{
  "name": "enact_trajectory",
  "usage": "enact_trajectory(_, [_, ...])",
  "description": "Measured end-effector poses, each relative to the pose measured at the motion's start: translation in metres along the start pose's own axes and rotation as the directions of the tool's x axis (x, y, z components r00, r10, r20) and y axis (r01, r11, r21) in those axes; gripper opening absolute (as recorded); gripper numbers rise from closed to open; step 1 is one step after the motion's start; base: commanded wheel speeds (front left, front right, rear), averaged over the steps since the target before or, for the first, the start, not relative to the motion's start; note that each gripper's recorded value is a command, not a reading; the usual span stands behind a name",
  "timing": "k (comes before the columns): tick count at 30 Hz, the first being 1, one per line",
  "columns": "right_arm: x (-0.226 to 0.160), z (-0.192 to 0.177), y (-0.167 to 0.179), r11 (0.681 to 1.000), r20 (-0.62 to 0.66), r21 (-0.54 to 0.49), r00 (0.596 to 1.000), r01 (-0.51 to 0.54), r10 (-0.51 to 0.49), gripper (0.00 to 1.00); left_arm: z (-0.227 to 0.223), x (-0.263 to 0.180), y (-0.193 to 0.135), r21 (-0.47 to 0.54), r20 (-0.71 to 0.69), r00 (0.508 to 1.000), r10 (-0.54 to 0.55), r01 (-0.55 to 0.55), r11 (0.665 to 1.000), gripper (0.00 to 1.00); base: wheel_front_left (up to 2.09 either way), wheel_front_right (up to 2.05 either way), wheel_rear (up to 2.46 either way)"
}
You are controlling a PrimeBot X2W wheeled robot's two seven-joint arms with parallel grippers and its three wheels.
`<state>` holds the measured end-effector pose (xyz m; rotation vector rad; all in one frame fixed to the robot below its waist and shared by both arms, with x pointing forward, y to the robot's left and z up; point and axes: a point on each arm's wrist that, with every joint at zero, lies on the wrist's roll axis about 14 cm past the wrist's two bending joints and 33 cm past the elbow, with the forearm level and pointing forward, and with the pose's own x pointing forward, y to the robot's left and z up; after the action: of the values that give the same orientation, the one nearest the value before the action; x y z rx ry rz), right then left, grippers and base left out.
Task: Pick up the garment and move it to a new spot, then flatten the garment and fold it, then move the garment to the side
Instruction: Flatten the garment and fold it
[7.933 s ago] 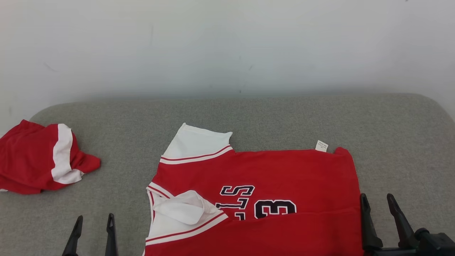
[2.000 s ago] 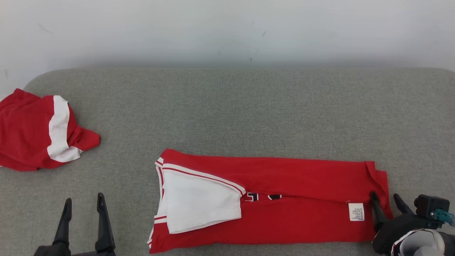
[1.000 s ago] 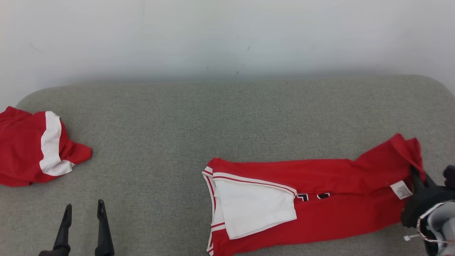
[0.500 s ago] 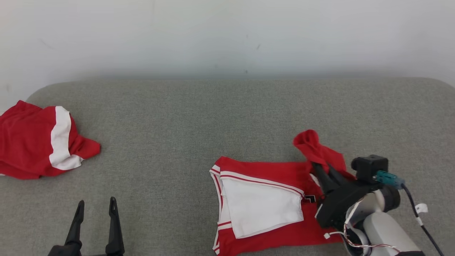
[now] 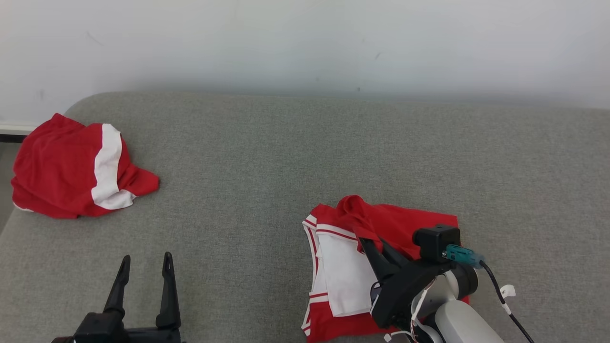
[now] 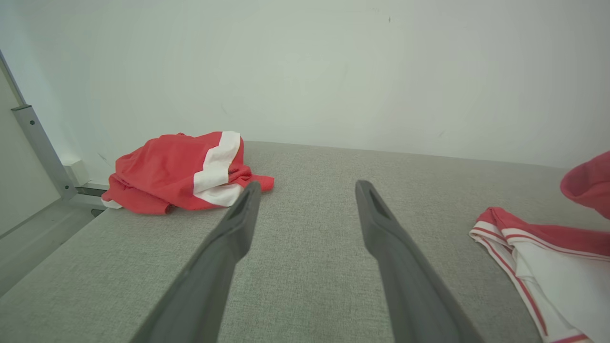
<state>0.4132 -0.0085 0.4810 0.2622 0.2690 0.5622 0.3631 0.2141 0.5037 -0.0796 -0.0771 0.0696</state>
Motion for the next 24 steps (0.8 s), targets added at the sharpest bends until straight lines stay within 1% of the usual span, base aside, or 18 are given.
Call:
enact_trajectory(4, [0.009, -0.009, 0.004, 1.0, -0.021, 0.0, 1.0, -0.016, 0.016, 0.0, -0.002, 0.003, 0.002, -0.005, -0.005, 1.0, 0.006, -0.006, 1.0, 1.0, 0.0, 0.0, 0.0])
enact_trajectory(11, [0.022, -0.024, 0.023, 0.996, -0.048, 0.047, 0.996, -0.079, 0.081, 0.0, -0.004, 0.006, 0.005, -0.011, -0.013, 1.0, 0.016, -0.017, 1.0, 1.0, 0.0, 0.0, 0.0])
enact_trajectory(12, [0.023, -0.025, 0.025, 0.995, -0.049, 0.048, 0.995, -0.085, 0.088, 0.22, -0.004, 0.006, 0.006, -0.015, -0.015, 1.0, 0.018, -0.019, 1.0, 1.0, 0.0, 0.0, 0.0])
enact_trajectory(13, [0.024, -0.026, 0.026, 0.995, -0.049, 0.046, 0.995, -0.088, 0.091, 0.64, -0.004, 0.006, 0.006, -0.017, -0.015, 1.0, 0.021, -0.022, 1.0, 1.0, 0.0, 0.0, 0.0])
enact_trajectory(14, [0.025, -0.026, 0.027, 0.995, -0.046, 0.043, 0.994, -0.092, 0.094, 0.64, -0.005, 0.006, 0.006, -0.017, -0.017, 1.0, 0.022, -0.022, 1.0, 1.0, 0.0, 0.0, 0.0])
enact_trajectory(15, [0.025, -0.025, 0.027, 0.995, -0.044, 0.043, 0.994, -0.095, 0.097, 1.0, -0.005, 0.006, 0.006, -0.017, -0.018, 1.0, 0.022, -0.022, 1.0, 1.0, 0.0, 0.0, 0.0])
enact_trajectory(17, [0.026, -0.022, 0.027, 0.995, -0.031, 0.034, 0.995, -0.095, 0.096, 1.0, -0.005, 0.006, 0.005, -0.018, -0.018, 1.0, 0.02, -0.021, 1.0, 1.0, 0.0, 0.0, 0.0])
enact_trajectory(20, [0.027, -0.009, 0.025, 0.996, 0.022, 0.021, 0.996, -0.089, 0.088, 1.0, -0.005, 0.006, 0.004, -0.019, -0.018, 1.0, 0.016, -0.017, 1.0, 1.0, 0.0, 0.0, 0.0])
enact_trajectory(23, [0.026, 0.012, 0.016, 0.998, 0.105, 0.007, 0.993, -0.063, 0.062, 1.0, -0.004, 0.007, 0.002, -0.021, -0.013, 1.0, 0.009, -0.01, 1.0, 1.0, 0.0, 0.0, 0.0])
enact_trajectory(24, [0.022, 0.028, 0.006, 0.999, 0.159, -0.004, 0.987, -0.033, 0.033, 1.0, -0.003, 0.007, 0.0, -0.023, -0.009, 1.0, 0.004, -0.004, 1.0, 1.0, 0.0, 0.0, 0.0])
